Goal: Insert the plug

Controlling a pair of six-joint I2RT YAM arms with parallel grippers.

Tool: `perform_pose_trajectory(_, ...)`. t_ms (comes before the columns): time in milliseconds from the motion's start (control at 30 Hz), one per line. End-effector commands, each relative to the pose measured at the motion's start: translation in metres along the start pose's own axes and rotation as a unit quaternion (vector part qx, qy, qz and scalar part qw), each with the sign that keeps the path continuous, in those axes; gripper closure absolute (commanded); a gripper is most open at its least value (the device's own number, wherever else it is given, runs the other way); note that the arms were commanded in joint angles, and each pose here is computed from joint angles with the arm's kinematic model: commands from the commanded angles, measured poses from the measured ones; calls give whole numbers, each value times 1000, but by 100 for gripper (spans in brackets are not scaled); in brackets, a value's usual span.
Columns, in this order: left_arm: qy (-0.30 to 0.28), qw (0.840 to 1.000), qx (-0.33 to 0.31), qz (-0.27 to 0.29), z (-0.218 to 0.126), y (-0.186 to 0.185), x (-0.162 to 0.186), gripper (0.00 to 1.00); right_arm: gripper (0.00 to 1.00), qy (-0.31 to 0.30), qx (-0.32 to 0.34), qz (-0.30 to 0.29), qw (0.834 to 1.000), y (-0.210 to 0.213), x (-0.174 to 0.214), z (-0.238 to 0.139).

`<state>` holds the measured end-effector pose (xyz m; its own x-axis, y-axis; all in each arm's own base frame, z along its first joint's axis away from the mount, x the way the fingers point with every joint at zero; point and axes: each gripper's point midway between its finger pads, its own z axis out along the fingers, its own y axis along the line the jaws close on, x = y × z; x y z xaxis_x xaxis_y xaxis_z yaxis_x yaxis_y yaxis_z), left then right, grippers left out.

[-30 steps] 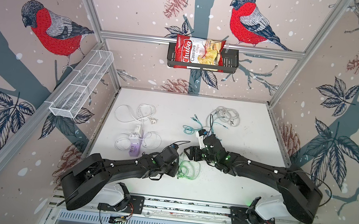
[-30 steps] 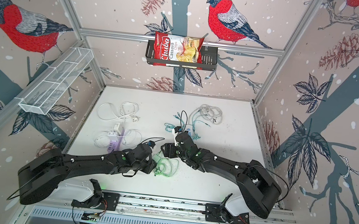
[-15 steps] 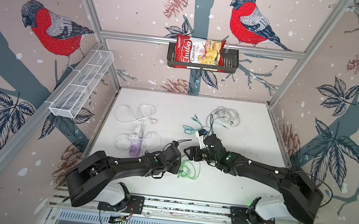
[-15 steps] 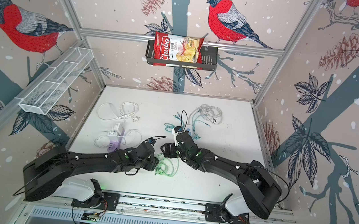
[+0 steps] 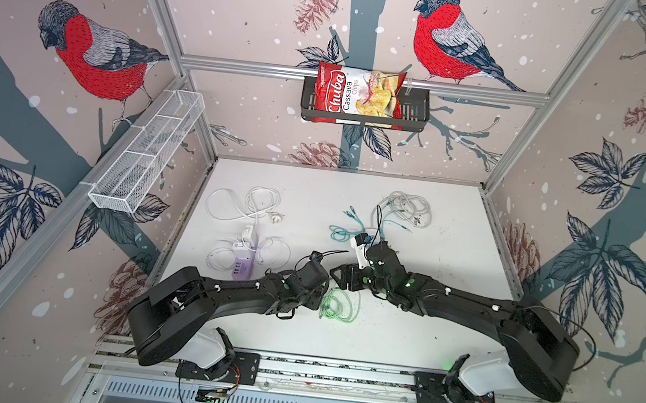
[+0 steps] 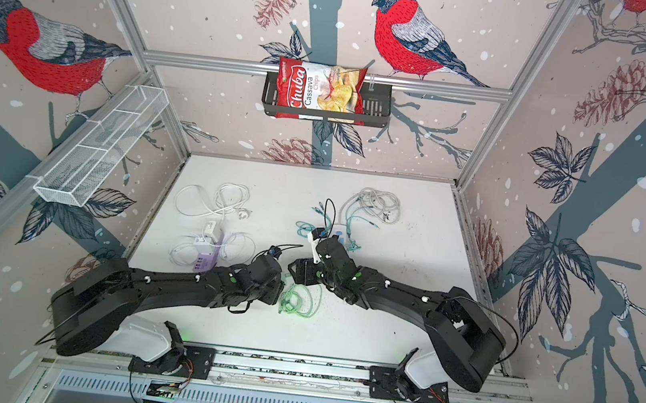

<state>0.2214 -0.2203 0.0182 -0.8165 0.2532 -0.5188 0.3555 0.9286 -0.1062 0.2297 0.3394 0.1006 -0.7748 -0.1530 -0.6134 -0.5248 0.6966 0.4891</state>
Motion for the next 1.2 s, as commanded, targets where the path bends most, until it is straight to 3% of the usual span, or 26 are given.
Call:
perform_pose_trajectory(0,30,999,18,7,3,-6,13,38,24,-2,-15,12,1000,7,-6,5)
perform_pose_trajectory(367,41,990,138,-11,-2,-59,12,40,24,-10,43,76,996,-35,-17,-5)
perform_pose_trajectory(567,39,985,165,22,-10,-88,13,40,24,-23,52,85,995,-46,-24,-16)
perform_pose_trajectory(667,40,987,152,43,-6,-89,14,40,24,-28,53,86,995,-48,-26,-23)
perform_pose_trajectory(933,50,995,7,80,3,-45,9,32,23,-44,58,95,993,-58,-25,-41)
perform_pose_trajectory(1167,14,994,-4,109,-3,-43,-7,32,23,-49,56,96,993,-58,-27,-44)
